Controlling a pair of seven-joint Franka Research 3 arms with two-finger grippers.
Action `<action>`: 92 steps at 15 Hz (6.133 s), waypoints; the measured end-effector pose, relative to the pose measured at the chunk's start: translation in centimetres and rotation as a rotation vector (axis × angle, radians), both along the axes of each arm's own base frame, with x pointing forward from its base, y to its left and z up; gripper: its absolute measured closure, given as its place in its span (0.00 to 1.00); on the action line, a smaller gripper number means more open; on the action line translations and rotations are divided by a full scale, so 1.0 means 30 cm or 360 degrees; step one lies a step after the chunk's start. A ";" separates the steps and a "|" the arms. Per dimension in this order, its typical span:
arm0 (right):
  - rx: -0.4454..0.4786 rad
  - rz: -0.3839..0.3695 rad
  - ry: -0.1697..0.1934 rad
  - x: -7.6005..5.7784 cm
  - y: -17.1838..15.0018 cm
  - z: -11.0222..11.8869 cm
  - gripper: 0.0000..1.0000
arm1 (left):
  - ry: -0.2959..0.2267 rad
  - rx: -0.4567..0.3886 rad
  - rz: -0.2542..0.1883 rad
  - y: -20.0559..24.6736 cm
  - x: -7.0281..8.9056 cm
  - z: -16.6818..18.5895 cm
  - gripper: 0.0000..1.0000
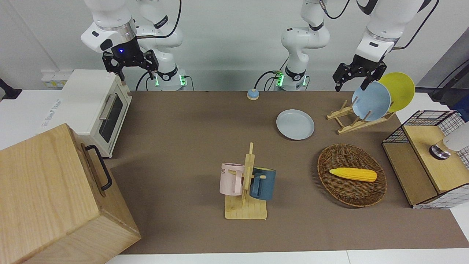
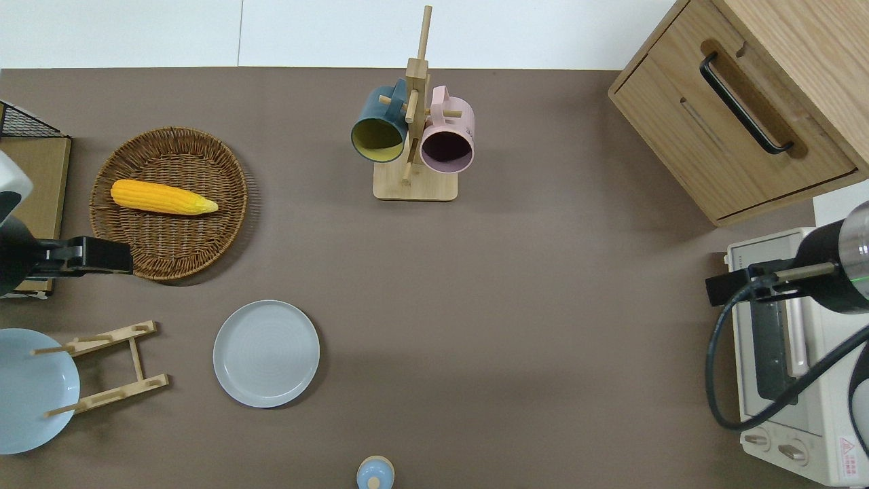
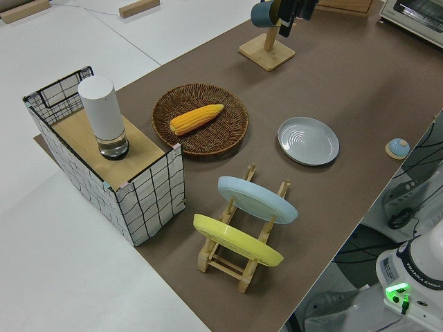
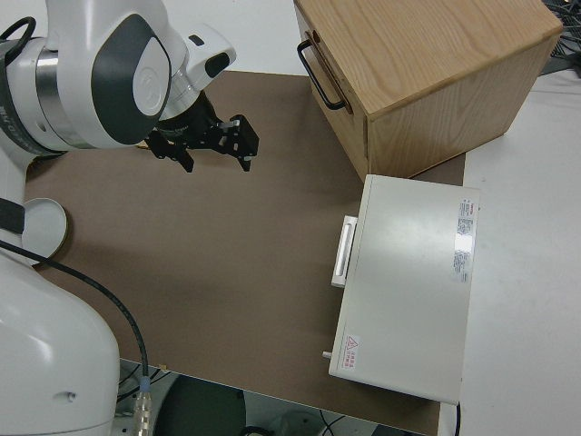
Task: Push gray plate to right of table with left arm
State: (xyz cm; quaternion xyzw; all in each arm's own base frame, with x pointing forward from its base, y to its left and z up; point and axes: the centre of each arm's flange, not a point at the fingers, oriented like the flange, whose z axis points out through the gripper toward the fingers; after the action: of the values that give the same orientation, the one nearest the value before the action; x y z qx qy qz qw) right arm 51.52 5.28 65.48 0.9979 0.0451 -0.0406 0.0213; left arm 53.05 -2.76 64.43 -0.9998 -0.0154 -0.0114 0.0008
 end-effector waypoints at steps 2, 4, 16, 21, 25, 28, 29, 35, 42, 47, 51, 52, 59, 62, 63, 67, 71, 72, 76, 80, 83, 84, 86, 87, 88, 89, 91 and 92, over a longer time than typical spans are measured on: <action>0.0000 0.0000 0.0000 0.000 0.000 0.000 0.00 | 0.0001 0.0000 0.0011 0.001 0.000 0.000 0.00; 0.0000 0.0000 0.0000 0.000 0.000 0.000 0.00 | 0.0002 0.0000 0.0022 0.004 0.000 0.000 0.00; 0.0000 0.0000 0.0000 0.000 0.000 0.000 0.00 | 0.0005 0.0000 0.0028 0.004 -0.001 -0.001 0.00; 0.0000 0.0000 0.0000 0.000 0.000 0.000 0.00 | 0.0010 0.0002 0.0008 -0.026 -0.001 -0.006 0.00; 0.0000 0.0000 0.0000 0.000 0.000 0.000 0.00 | 0.0191 0.0000 0.0076 0.042 0.032 -0.263 0.00; 0.0000 0.0000 0.0000 0.000 0.000 0.000 0.00 | 0.0268 -0.0008 0.0069 0.029 0.018 -0.347 0.01; 0.0000 0.0000 0.0000 0.000 0.000 0.000 0.00 | 0.0280 -0.0018 0.0068 0.024 0.009 -0.376 0.02; 0.0000 0.0000 0.0000 0.000 0.000 0.000 0.00 | 0.0290 -0.0028 0.0085 0.031 -0.087 -0.607 0.07; 0.0000 0.0000 0.0000 0.000 0.000 0.000 0.00 | 0.0293 -0.0086 0.0099 0.067 -0.215 -0.901 0.22; 0.0000 0.0000 0.0000 0.000 0.000 0.000 0.00 | 0.0256 -0.0089 0.0122 0.080 -0.301 -1.069 0.19; 0.0000 0.0000 0.0000 0.000 0.000 0.000 0.00 | 0.0239 -0.0085 0.0119 0.077 -0.319 -1.099 0.19; 0.0000 0.0000 0.0000 0.000 0.000 0.000 0.00 | 0.0237 -0.0084 0.0116 0.074 -0.322 -1.105 0.18; 0.0000 0.0000 0.0000 0.000 0.000 0.000 0.00 | 0.0236 -0.0083 0.0113 0.071 -0.326 -1.116 0.03; 0.0000 0.0000 0.0000 0.000 0.000 0.000 0.00 | 0.0234 -0.0082 0.0110 0.067 -0.326 -1.131 0.01; 0.0000 0.0000 0.0000 0.000 0.000 0.000 0.00 | 0.0238 -0.0081 0.0106 0.063 -0.326 -1.138 0.01; 0.0000 0.0000 0.0000 0.000 0.000 0.000 0.00 | 0.0226 -0.0081 0.0100 0.056 -0.320 -1.156 0.03; 0.0000 0.0000 0.0000 0.000 0.000 0.000 0.00 | 0.0220 -0.0086 0.0106 0.057 -0.317 -1.167 0.34; 0.0000 0.0000 0.0000 0.000 0.000 0.000 0.00 | 0.0213 -0.0093 0.0120 0.062 -0.315 -1.162 0.50; 0.0000 0.0000 0.0000 0.000 0.000 0.000 0.00 | 0.0198 -0.0116 0.0154 0.073 -0.314 -1.148 0.94; 0.0000 0.0000 0.0000 0.000 0.000 0.000 0.00 | 0.0193 -0.0142 0.0174 0.069 -0.315 -1.142 0.97; 0.0000 0.0000 0.0000 0.000 0.000 0.000 0.00 | 0.0194 -0.0149 0.0182 0.068 -0.316 -1.143 0.97; 0.0000 0.0000 0.0000 0.000 0.000 0.000 0.00 | 0.0194 -0.0150 0.0179 0.063 -0.316 -1.143 0.97; 0.0000 0.0000 0.0000 0.000 0.000 0.000 0.00 | 0.0192 -0.0162 0.0186 0.009 -0.316 -1.143 0.97; 0.0000 0.0000 0.0000 0.000 0.000 0.000 0.00 | 0.0191 -0.0164 0.0179 -0.022 -0.318 -1.143 0.97; 0.0000 0.0000 0.0000 0.000 0.000 0.000 0.00 | 0.0192 -0.0169 0.0163 -0.062 -0.320 -1.143 0.97; 0.0000 0.0000 0.0000 0.000 0.000 0.000 0.00 | 0.0196 -0.0185 0.0165 -0.092 -0.324 -1.145 0.97; 0.0000 0.0000 0.0000 0.000 0.000 0.000 0.00 | 0.0209 -0.0215 0.0147 -0.199 -0.341 -1.148 0.97; 0.0000 0.0000 0.0000 0.000 0.000 0.000 0.00 | 0.0205 -0.0221 0.0140 -0.250 -0.349 -1.150 0.97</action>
State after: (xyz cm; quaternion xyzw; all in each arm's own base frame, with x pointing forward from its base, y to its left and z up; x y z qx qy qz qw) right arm 51.52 5.28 65.48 0.9979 0.0451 -0.0406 0.0213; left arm 42.57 -10.25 29.94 -0.9945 -0.0599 0.0541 -0.0672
